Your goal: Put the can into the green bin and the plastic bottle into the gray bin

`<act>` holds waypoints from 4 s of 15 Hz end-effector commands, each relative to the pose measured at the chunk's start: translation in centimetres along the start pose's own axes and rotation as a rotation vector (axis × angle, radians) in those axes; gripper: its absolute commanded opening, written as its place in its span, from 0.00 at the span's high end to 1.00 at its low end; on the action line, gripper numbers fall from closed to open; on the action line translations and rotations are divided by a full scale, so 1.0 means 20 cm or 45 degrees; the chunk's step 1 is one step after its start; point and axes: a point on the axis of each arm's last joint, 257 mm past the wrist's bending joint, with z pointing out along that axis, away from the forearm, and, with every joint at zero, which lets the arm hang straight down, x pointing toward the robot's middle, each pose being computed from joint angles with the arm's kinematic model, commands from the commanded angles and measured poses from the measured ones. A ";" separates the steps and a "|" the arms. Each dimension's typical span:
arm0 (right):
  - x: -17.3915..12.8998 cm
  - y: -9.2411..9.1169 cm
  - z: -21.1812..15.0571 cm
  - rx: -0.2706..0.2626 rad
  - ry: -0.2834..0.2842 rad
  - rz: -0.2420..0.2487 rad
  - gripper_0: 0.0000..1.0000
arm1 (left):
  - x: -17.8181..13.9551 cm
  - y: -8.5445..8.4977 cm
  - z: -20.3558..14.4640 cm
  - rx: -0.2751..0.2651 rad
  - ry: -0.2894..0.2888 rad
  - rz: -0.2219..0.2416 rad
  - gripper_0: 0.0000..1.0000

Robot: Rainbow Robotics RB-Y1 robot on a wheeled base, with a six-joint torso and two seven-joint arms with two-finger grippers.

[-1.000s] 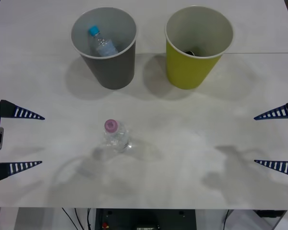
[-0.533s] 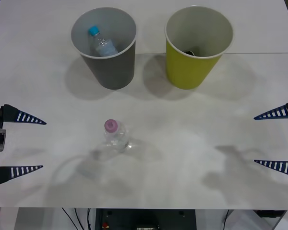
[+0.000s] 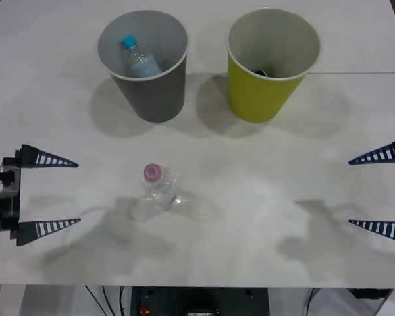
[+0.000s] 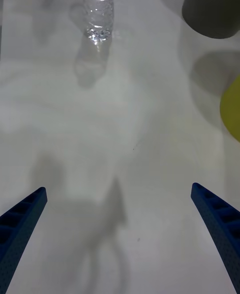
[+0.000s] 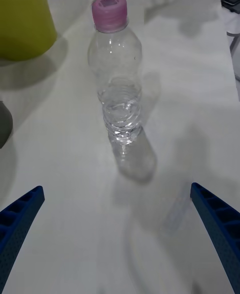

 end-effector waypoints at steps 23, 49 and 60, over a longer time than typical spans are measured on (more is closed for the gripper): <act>0.00 0.00 0.00 0.000 0.000 0.000 0.00 | -0.20 0.01 0.74 -0.070 -0.553 -0.109 0.00; 0.00 0.00 0.00 0.000 0.000 0.000 0.00 | -0.33 0.07 0.83 0.023 -0.554 -0.340 1.00; 0.00 0.00 0.00 0.000 0.000 0.000 0.00 | -0.33 0.27 0.39 0.062 -0.160 -0.567 1.00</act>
